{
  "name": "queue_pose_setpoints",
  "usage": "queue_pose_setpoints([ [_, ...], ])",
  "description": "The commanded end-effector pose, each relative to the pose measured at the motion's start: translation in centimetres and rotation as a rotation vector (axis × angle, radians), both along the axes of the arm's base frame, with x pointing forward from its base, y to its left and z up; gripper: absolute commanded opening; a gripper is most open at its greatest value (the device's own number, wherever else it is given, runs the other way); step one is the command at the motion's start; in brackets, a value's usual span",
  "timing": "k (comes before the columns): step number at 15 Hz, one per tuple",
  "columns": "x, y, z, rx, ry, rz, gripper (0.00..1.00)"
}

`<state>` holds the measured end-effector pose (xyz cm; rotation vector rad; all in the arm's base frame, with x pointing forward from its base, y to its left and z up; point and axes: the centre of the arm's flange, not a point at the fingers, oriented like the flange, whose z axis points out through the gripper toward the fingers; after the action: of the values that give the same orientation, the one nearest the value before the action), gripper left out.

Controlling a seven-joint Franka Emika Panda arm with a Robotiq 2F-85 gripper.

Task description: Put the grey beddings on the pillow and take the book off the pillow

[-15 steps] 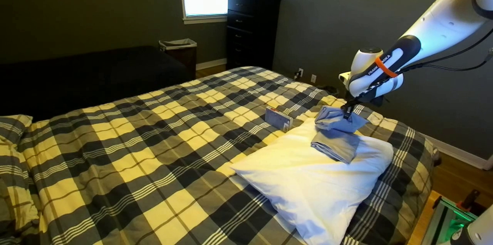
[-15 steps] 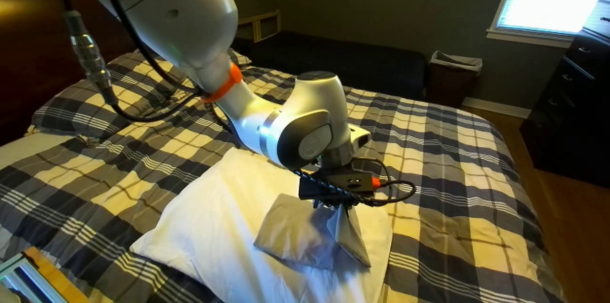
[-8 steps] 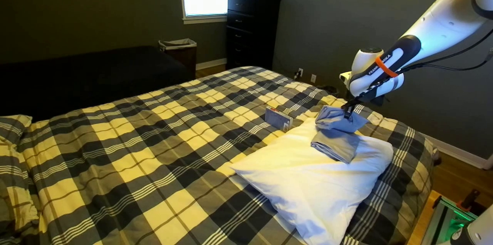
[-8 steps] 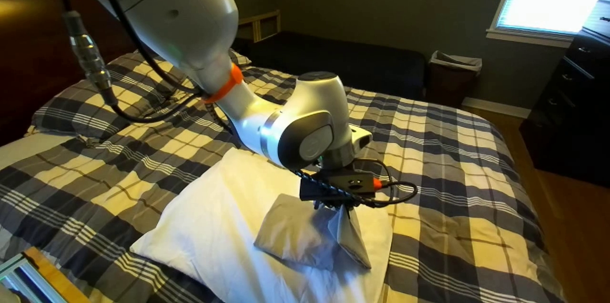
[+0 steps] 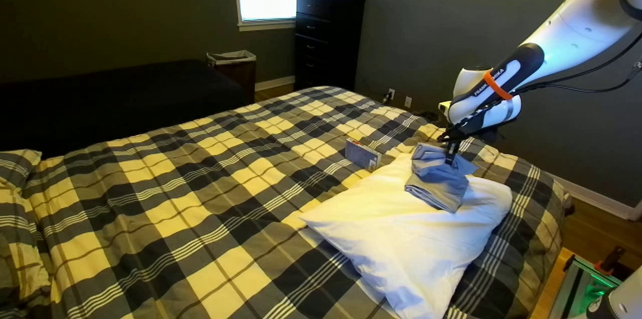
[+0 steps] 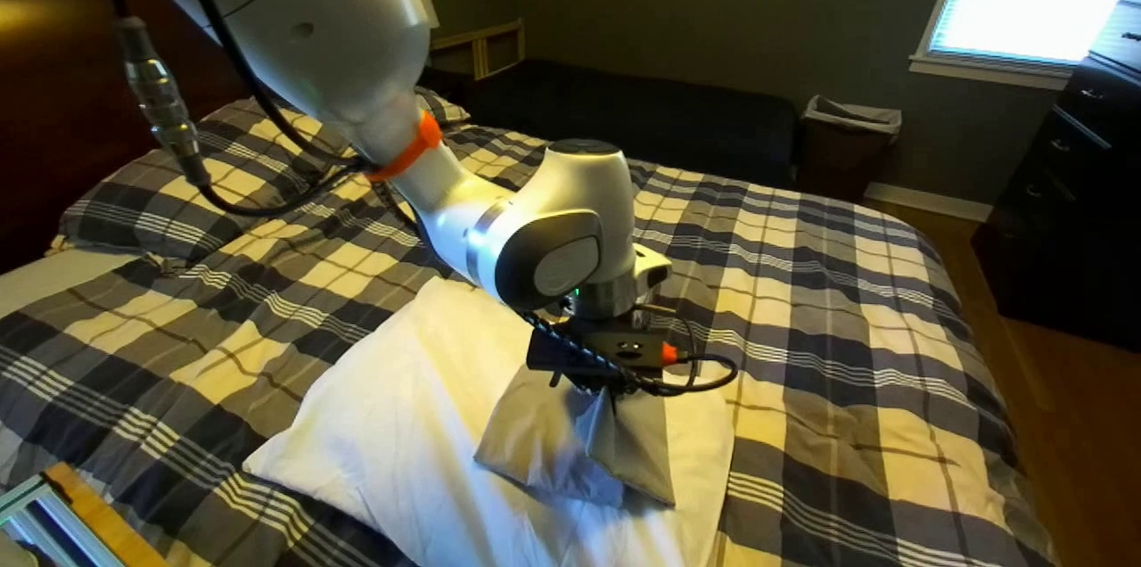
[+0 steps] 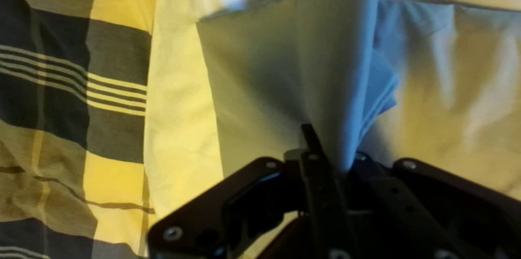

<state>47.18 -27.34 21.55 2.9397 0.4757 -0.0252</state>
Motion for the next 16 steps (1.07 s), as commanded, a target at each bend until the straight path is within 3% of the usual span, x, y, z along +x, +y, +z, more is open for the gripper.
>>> queue_pose_setpoints([
  [1,-1.5,1.4,1.1,0.079,0.019,-0.064,0.02],
  [7,-3.0,3.4,1.9,0.171,0.032,-0.108,0.02],
  [16,-3.9,0.3,5.2,0.132,-0.09,-0.27,0.02],
])
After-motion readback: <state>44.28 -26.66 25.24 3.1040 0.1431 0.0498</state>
